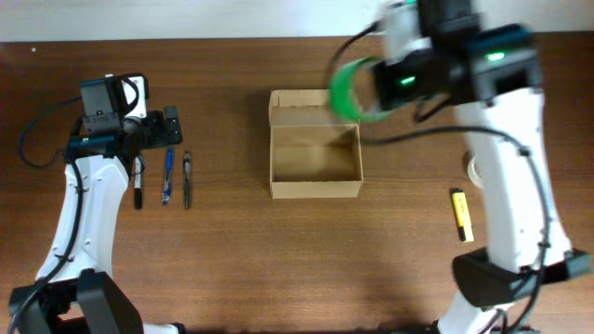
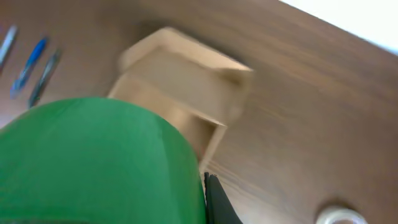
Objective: Pack container
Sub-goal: 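Carry the green tape into the box and release it, then move the right gripper to the white masking tape and grasp it, then carry the white tape into the box onto the green tape, release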
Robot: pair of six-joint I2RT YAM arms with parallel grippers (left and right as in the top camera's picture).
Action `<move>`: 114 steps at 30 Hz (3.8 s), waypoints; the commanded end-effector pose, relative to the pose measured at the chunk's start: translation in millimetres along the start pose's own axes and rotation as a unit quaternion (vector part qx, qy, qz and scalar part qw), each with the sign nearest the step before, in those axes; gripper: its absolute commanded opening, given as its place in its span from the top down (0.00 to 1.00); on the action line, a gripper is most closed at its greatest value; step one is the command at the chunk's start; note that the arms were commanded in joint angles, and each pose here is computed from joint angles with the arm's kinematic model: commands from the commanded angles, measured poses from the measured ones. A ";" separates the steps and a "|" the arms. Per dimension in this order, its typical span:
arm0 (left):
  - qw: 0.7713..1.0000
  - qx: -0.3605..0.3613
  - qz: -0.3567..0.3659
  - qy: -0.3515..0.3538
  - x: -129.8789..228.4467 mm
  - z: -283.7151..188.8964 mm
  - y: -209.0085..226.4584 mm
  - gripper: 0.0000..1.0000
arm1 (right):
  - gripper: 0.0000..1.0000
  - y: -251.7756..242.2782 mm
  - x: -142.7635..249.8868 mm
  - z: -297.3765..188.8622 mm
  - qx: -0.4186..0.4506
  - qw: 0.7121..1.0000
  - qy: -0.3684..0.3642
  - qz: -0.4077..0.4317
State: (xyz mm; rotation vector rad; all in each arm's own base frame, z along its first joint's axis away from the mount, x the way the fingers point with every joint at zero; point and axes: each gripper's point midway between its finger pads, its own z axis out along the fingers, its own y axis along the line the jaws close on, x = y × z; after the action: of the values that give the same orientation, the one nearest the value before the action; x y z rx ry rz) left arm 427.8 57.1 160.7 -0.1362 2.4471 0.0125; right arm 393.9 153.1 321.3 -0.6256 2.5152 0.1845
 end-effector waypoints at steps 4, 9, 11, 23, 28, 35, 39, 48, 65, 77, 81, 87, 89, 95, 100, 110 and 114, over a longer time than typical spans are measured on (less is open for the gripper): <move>1.000 0.004 0.007 -0.006 -5.4 -1.3 0.1 0.01 | 0.96 55.3 4.7 94.5 -0.018 0.982 0.077 -0.173; 1.000 0.003 0.007 -0.006 -5.2 -1.3 0.2 0.01 | 0.96 55.5 20.8 144.9 -0.015 0.975 0.132 -0.179; 1.000 0.003 0.007 -0.006 -5.4 -1.3 0.2 0.01 | 0.96 59.7 29.4 161.4 -0.030 0.972 0.151 -0.177; 1.000 0.004 0.007 -0.006 -5.4 -1.3 0.1 0.01 | 0.96 70.3 68.6 245.1 -0.070 0.958 0.224 -0.163; 1.000 0.003 0.007 -0.006 -5.4 -1.3 0.2 0.01 | 0.96 73.0 76.3 261.8 -0.076 0.959 0.228 -0.149; 1.000 0.003 0.006 -0.006 -5.1 -1.3 0.2 0.01 | 0.94 72.8 90.5 273.6 -0.076 0.957 0.241 -0.145; 1.000 0.003 0.007 -0.006 -5.4 -1.3 0.2 0.01 | 0.84 73.4 91.0 270.9 -0.076 0.956 0.244 -0.143; 1.000 0.003 0.007 -0.006 -5.3 -1.3 0.2 0.01 | 0.62 66.2 36.4 181.3 -0.045 0.973 0.179 -0.142; 1.000 0.003 0.006 -0.006 -5.1 -1.3 0.6 0.01 | 0.39 -217.3 111.3 -119.3 0.252 0.914 -0.078 0.308; 1.000 0.003 0.006 -0.006 -5.3 -1.3 0.7 0.01 | 0.37 -281.3 301.2 29.2 0.175 0.810 0.119 0.547; 1.000 0.003 0.006 -0.006 -5.3 -1.3 0.6 0.01 | 0.39 -285.8 318.7 63.4 0.162 0.800 0.144 0.560; 1.000 0.003 0.006 -0.006 -5.3 -1.3 0.7 0.01 | 0.43 -289.3 327.7 98.7 0.153 0.784 0.163 0.579; 1.000 0.003 0.006 -0.006 -5.3 -1.3 0.7 0.01 | 0.43 -289.4 327.3 107.1 0.152 0.784 0.165 0.580; 1.000 0.003 0.006 -0.006 -5.1 -1.3 0.7 0.01 | 0.43 -288.0 324.8 127.5 0.153 0.793 0.173 0.564; 1.000 0.003 0.006 -0.006 -5.3 -1.3 0.7 0.01 | 0.44 -287.5 337.7 138.2 0.168 0.781 0.197 0.568; 1.000 0.003 0.006 -0.006 -5.4 -1.4 0.7 0.01 | 0.59 -282.1 352.9 155.9 0.160 0.775 0.217 0.571; 1.000 0.003 0.006 -0.006 -5.1 -1.3 0.7 0.01 | 0.59 -282.7 353.2 156.9 0.161 0.776 0.216 0.571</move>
State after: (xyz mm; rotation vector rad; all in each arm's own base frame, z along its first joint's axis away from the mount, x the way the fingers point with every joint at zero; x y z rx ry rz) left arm 427.7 57.1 160.7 -0.1364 2.4475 0.0129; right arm 338.1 -196.4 2.3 1.1812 2.8911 0.0436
